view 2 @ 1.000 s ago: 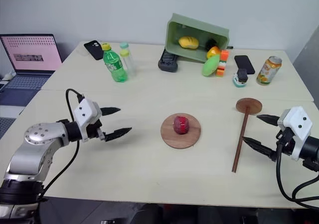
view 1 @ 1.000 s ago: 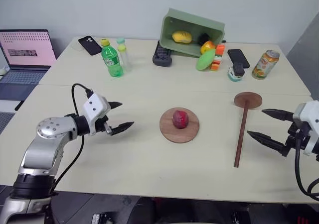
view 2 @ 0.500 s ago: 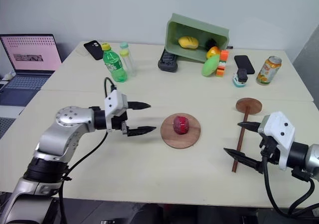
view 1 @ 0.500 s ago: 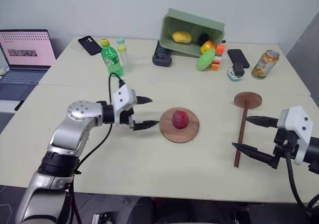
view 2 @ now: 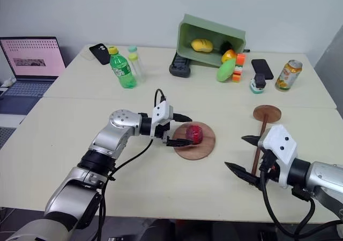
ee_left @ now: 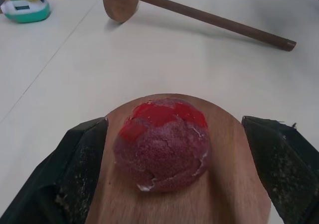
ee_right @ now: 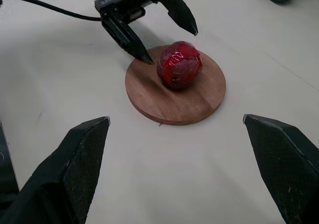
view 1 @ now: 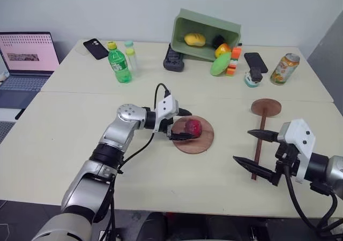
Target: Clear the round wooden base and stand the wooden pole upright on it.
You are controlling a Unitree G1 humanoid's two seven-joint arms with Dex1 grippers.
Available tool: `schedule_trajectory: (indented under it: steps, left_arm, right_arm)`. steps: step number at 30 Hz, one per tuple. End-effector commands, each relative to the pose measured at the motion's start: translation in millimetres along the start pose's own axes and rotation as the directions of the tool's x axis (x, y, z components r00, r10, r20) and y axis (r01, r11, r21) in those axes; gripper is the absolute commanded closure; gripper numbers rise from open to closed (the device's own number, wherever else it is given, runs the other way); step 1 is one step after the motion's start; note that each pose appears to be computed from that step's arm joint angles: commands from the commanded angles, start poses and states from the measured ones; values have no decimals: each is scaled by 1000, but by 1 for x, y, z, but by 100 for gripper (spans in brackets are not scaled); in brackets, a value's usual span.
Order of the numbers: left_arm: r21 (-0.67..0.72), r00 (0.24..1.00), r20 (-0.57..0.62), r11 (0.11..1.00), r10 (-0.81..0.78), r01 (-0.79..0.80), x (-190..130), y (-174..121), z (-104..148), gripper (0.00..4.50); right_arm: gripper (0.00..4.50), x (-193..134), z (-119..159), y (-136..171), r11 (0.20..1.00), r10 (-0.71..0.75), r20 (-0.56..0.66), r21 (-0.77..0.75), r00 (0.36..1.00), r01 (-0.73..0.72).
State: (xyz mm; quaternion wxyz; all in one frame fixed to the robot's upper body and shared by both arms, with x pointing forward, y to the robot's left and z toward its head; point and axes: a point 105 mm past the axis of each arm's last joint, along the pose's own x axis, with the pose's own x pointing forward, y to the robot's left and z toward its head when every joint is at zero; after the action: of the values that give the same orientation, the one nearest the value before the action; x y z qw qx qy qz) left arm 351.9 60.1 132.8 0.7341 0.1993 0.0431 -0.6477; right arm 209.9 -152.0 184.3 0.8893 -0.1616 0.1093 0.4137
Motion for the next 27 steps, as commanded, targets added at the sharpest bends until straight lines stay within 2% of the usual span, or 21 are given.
schedule_trajectory:
  steps: [1, 10, 11, 12, 17, 20, 22, 27]
  left_arm:
    - [47, 1000, -10, 999, -17, 17, 12, 4, 2, 3]
    - [30, 1000, -11, 999, -13, 13, 24, 8, -5, 3]
    - [28, 1000, -8, 1000, -5, 5, 24, 9, -5, 39]
    - [23, 1000, 2, 1000, -4, 4, 25, 10, -4, 48]
    - [20, 1000, 25, 1000, -9, 8, 27, 10, 0, 151]
    - [18, 999, 50, 1000, -9, 8, 25, 10, 5, 178]
    - [-5, 996, 93, 1000, -1, 2, 21, 12, 13, 180]
    - [-61, 981, 166, 994, 100, -91, -15, 23, 33, 185]
  right_arm:
    - [0, 1, 9, 4, 999, 0, 25, -40, 1000, 1]
    - [0, 4, 8, 8, 999, 9, 20, -47, 1000, -8]
    - [0, 4, 8, 9, 999, 11, 19, -48, 1000, -10]
    - [0, 5, 8, 10, 999, 13, 18, -48, 1000, -12]
    - [0, 5, 5, 11, 999, 19, 6, -48, 1000, -18]
    - [0, 5, 5, 13, 998, 35, 8, -56, 999, -34]
    - [0, 4, 7, 15, 997, 52, 17, -58, 998, -51]
    - [0, 5, 10, 19, 992, 107, 37, -65, 994, -105]
